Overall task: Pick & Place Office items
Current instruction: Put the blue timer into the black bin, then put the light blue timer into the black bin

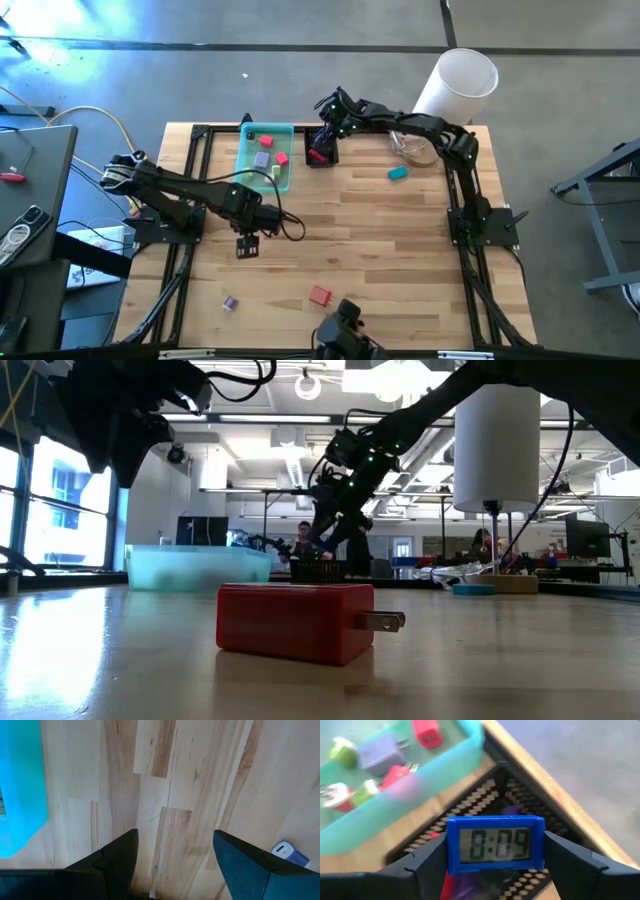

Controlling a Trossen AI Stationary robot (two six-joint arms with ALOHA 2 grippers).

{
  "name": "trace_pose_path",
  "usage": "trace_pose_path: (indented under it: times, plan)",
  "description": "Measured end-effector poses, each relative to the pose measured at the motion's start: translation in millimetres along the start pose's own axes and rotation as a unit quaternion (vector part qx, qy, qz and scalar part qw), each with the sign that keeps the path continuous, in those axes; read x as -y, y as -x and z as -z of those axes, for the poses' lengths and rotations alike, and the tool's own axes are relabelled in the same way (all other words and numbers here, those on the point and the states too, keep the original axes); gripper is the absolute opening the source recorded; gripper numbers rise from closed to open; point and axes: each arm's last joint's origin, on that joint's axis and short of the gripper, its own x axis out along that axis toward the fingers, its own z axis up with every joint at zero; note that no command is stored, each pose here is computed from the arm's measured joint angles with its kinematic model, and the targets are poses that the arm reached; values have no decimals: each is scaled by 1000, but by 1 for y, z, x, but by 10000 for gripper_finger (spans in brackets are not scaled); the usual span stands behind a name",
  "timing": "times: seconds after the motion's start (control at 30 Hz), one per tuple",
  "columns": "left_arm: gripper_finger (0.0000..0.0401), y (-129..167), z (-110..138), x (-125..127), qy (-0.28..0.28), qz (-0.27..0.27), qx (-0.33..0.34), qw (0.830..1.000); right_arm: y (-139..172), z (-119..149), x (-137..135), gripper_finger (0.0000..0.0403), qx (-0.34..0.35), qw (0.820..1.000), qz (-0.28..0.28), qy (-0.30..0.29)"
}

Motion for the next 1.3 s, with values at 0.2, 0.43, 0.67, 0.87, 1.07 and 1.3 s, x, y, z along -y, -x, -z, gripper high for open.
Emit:
trace_pose_path:
  times: [0.2,0.43,0.67,0.87,1.07,1.3]
  plan:
    - [249,0,1,6,-6,3,5,1000,-13,8,4,285,-18,999,26,13]
    - [249,0,3,11,-16,5,7,1000,-15,7,1,330,-5,998,55,31]
    - [249,0,2,11,-17,5,9,1000,-15,5,-4,342,2,999,35,40]
    - [249,0,2,11,-17,5,9,1000,0,-2,-19,341,17,997,22,66]
    - [249,0,2,10,-15,-10,15,1000,36,10,-46,341,-71,991,9,110]
    - [249,1,-7,8,-45,-3,52,998,71,44,-65,341,-262,957,-48,114]
